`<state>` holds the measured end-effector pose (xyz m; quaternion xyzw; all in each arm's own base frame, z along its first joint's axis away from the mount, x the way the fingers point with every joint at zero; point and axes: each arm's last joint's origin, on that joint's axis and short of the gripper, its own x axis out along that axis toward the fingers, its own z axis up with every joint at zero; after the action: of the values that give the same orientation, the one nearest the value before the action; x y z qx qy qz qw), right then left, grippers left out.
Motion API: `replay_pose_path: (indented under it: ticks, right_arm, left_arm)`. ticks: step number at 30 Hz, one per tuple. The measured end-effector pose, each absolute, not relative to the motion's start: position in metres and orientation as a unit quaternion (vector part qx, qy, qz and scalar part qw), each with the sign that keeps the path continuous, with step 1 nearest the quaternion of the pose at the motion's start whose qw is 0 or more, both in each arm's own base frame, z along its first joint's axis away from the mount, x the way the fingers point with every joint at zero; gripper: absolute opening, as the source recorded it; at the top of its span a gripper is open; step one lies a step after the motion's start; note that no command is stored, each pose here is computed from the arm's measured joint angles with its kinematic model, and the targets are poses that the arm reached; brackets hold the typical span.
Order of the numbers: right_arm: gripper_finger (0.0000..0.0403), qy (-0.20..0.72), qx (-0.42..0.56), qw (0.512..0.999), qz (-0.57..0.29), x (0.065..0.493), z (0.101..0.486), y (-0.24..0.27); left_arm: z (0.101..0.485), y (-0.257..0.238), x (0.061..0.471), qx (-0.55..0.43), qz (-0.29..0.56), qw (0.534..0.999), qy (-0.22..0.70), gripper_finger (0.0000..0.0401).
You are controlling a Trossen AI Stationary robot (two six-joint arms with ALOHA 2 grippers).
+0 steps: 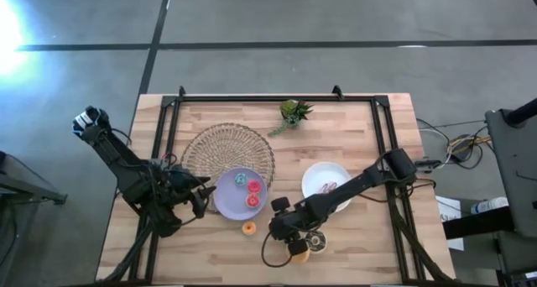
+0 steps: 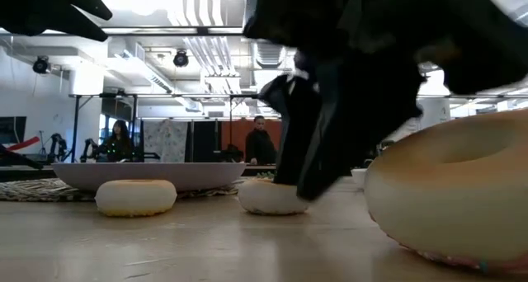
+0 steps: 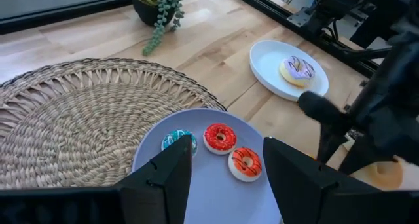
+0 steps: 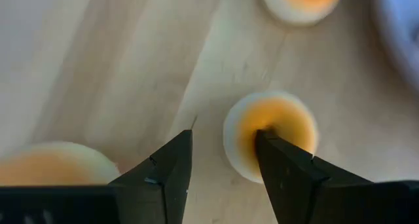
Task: Pick & Place donuts
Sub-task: Put the small white donut on the purple plate
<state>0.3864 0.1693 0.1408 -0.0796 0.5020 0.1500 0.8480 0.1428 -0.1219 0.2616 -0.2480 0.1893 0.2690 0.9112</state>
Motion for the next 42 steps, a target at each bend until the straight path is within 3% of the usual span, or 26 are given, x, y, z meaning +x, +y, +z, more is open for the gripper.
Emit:
replay_pose_path:
  ticks: [9, 17, 20, 27, 30, 34, 37, 42]
  right_arm:
    - [0.0146, 0.509, -0.08, 0.846, 0.134, 0.397, 0.137, 0.169]
    - [0.0049, 0.521, -0.048, 0.85, 0.066, 0.405, 0.137, 0.144]
    - [0.0017, 0.527, -0.015, 0.848, 0.056, 0.407, 0.138, 0.137]
    - [0.0009, 0.512, 0.141, 0.84, 0.11, 0.402, 0.184, 0.125]
    - [0.0009, 0.456, 0.22, 0.859, 0.072, 0.401, 0.213, 0.109]
    - [0.0009, 0.315, 0.364, 0.875, -0.057, 0.394, 0.243, 0.071]
    - [0.0009, 0.172, 0.486, 0.849, -0.115, 0.385, 0.257, 0.048]
    - [0.0009, 0.043, 0.62, 0.777, -0.096, 0.377, 0.248, 0.037]
  left_arm:
    - [0.261, -0.122, 0.143, -0.248, 0.269, 0.911, 0.189, 0.0163]
    - [0.261, -0.122, 0.143, -0.247, 0.269, 0.912, 0.188, 0.0163]
    - [0.262, -0.122, 0.143, -0.248, 0.269, 0.911, 0.188, 0.0163]
    - [0.262, -0.123, 0.144, -0.256, 0.265, 0.911, 0.183, 0.0163]
    - [0.264, -0.127, 0.147, -0.248, 0.255, 0.918, 0.176, 0.0163]
    - [0.262, -0.135, 0.155, -0.232, 0.248, 0.927, 0.162, 0.0163]
    - [0.259, -0.142, 0.164, -0.199, 0.257, 0.935, 0.141, 0.0161]
    - [0.257, -0.148, 0.189, -0.102, 0.305, 0.939, 0.117, 0.015]
